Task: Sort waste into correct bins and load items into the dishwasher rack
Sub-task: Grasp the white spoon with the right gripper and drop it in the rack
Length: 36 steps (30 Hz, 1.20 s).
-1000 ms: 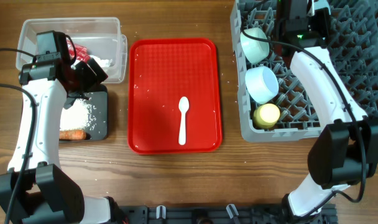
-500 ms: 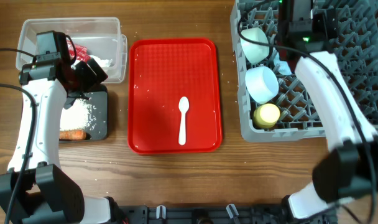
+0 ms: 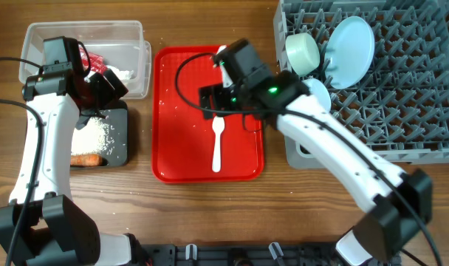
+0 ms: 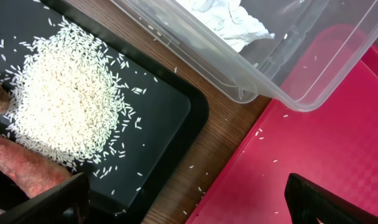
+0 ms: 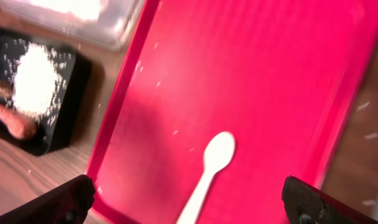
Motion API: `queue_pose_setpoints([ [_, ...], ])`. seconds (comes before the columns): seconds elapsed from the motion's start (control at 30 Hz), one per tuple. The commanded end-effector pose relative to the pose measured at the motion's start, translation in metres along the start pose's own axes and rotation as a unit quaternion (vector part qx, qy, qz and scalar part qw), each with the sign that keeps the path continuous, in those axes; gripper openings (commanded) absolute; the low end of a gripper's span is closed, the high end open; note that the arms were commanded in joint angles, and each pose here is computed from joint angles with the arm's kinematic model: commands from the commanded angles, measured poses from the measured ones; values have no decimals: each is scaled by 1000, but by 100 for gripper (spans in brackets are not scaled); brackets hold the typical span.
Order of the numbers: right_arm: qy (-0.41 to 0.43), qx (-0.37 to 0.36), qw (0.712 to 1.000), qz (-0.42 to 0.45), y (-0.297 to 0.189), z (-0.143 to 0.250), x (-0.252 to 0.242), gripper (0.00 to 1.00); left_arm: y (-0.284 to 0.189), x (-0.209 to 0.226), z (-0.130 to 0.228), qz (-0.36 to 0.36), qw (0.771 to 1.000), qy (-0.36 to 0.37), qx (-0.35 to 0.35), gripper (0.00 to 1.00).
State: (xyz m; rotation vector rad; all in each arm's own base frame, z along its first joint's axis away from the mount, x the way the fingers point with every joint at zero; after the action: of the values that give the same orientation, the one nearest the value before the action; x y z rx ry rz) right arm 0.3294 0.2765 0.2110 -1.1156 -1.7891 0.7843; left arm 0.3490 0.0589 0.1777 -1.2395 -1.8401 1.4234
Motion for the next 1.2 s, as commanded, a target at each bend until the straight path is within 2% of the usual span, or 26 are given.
queue_pose_setpoints([
  [0.0,42,59,997,12,43,31,13,100,-2,-1,-3,2,1000,0,-4,100],
  [0.23,47,141,987,53,111,89,26,99,-2,-1,-3,2,1000,1,-4,100],
  [0.3,48,135,988,48,113,87,28,96,-2,-1,-3,2,1000,1,-4,100],
  [0.33,54,121,990,46,115,82,30,87,-2,-1,-3,2,1000,0,-4,100],
  [0.5,61,147,983,88,152,100,9,80,-2,-1,-3,2,1000,1,-4,100],
  [0.63,75,135,984,91,148,86,0,72,-2,-1,-3,2,1000,1,-4,100],
  [0.77,75,87,984,133,105,62,-2,75,-2,-1,-3,2,1000,1,-4,100],
  [0.93,110,103,967,207,114,83,-34,74,-2,-1,-3,2,1000,1,-4,100],
  [1.07,153,124,951,238,118,89,-57,66,-2,-1,-3,2,1000,1,-4,100],
  [1.1,161,127,948,242,118,92,-59,57,-2,-1,-3,2,1000,1,-4,100],
  [1.17,167,141,947,234,122,101,-60,50,-2,-1,-3,2,1000,1,-4,100],
])
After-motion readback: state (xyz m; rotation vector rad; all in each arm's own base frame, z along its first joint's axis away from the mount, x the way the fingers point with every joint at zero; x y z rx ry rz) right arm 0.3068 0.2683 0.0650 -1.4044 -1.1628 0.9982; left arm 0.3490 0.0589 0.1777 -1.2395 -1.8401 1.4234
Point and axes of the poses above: each gripper's point midway between its finger pads, its own y axis out along the fingers, its own x axis along the line the jaws close on, z = x × y, the point moved 4 cm from there along -y, back along the fingers, and after that the axes turned 9 degrees about y, right-handed, at the moved point
